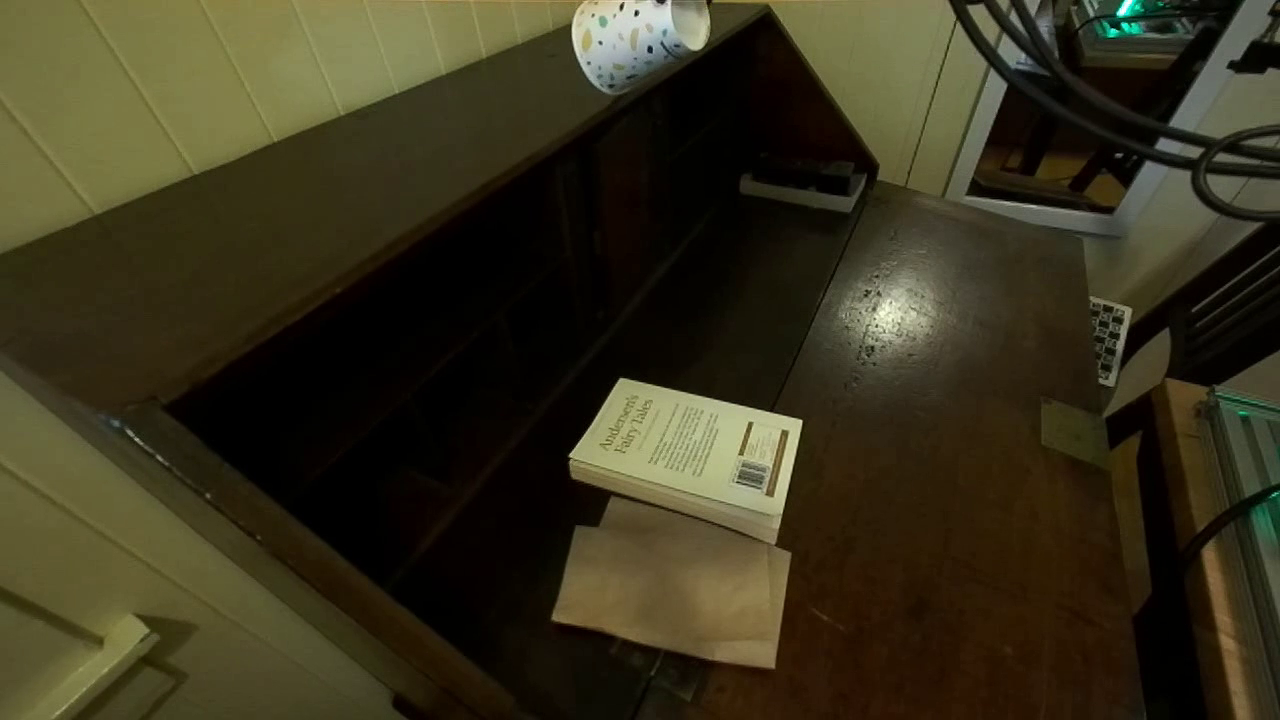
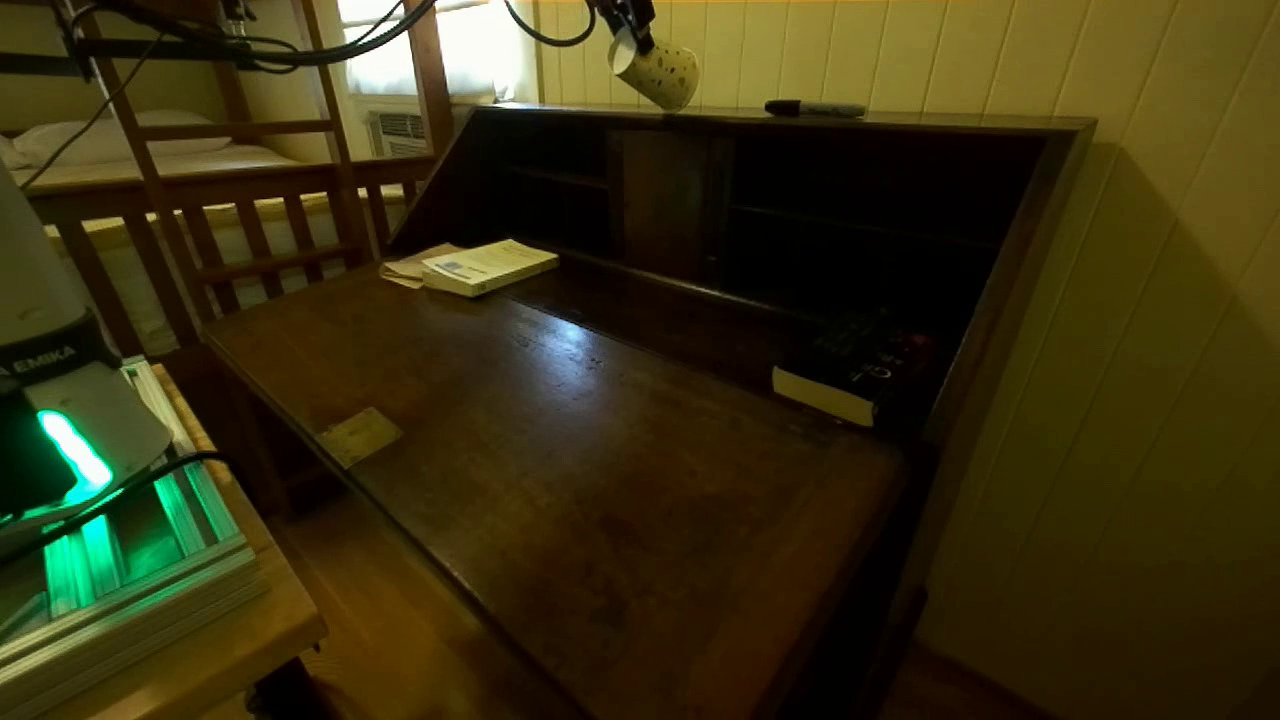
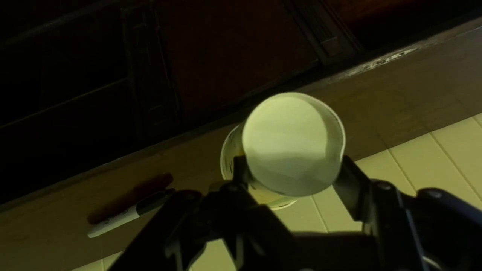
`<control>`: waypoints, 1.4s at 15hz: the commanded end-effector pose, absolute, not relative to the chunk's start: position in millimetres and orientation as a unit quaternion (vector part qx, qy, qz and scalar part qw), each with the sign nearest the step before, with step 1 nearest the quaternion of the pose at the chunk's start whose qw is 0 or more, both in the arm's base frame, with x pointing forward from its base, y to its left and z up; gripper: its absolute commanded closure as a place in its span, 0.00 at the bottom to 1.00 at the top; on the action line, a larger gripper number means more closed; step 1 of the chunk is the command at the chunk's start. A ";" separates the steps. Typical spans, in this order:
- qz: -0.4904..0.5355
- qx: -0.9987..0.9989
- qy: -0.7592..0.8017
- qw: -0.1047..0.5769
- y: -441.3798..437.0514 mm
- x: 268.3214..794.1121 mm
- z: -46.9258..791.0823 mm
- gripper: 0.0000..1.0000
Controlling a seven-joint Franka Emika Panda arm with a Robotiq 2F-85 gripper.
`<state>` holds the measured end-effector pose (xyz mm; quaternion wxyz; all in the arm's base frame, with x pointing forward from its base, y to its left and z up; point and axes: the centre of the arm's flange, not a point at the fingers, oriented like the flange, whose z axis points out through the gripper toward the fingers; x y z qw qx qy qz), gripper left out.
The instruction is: Place the cup on the top shelf
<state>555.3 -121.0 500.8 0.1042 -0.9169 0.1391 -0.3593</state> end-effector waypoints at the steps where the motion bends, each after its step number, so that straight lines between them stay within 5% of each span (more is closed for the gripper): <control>1: -0.360 -0.915 0.139 0.116 -131.7 565.2 493.5 0.66; 21: -0.211 -0.954 0.172 0.124 -146.9 595.0 483.6 0.66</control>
